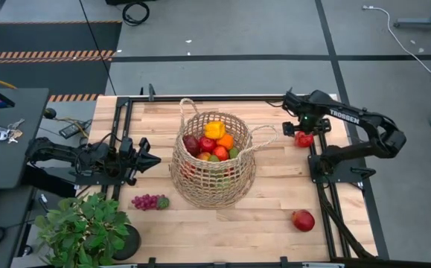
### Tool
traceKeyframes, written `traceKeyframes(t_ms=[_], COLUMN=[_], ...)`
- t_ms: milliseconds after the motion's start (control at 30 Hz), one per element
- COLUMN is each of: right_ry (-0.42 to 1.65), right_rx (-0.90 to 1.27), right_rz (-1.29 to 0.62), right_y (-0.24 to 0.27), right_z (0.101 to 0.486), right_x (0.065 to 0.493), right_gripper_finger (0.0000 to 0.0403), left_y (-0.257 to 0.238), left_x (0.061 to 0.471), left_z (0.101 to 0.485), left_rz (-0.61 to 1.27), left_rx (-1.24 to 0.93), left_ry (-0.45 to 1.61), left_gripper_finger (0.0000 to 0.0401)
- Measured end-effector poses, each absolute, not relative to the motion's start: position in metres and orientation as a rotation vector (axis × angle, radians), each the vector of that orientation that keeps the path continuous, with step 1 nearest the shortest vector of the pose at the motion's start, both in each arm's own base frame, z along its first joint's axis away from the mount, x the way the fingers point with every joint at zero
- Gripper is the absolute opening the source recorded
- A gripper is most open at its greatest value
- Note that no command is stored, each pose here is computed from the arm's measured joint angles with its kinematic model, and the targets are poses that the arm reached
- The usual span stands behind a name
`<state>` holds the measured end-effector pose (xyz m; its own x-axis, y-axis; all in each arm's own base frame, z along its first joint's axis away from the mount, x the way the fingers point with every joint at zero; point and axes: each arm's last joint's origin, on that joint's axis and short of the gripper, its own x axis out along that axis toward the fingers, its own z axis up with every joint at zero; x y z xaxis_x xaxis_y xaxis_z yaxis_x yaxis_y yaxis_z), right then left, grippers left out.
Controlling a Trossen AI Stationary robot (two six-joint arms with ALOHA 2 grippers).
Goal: Build produce basket
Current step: Put the red apple into the brown basket
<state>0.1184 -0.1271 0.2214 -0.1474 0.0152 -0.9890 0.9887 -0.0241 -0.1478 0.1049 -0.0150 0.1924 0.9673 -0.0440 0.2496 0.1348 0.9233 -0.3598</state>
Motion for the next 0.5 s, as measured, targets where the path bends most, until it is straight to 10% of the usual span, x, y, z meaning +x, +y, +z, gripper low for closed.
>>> traceKeyframes(t_ms=[500], right_ry=[0.992], right_rx=[1.258], right_rz=[-1.529], right_y=[-0.113], right_z=[0.193], right_x=[0.102], right_gripper_finger=[0.0394], left_y=[-0.015], left_x=[0.105], left_z=[0.192], left_rz=[-0.093], left_rx=[-0.385], left_ry=[-0.241], left_gripper_finger=[0.0034])
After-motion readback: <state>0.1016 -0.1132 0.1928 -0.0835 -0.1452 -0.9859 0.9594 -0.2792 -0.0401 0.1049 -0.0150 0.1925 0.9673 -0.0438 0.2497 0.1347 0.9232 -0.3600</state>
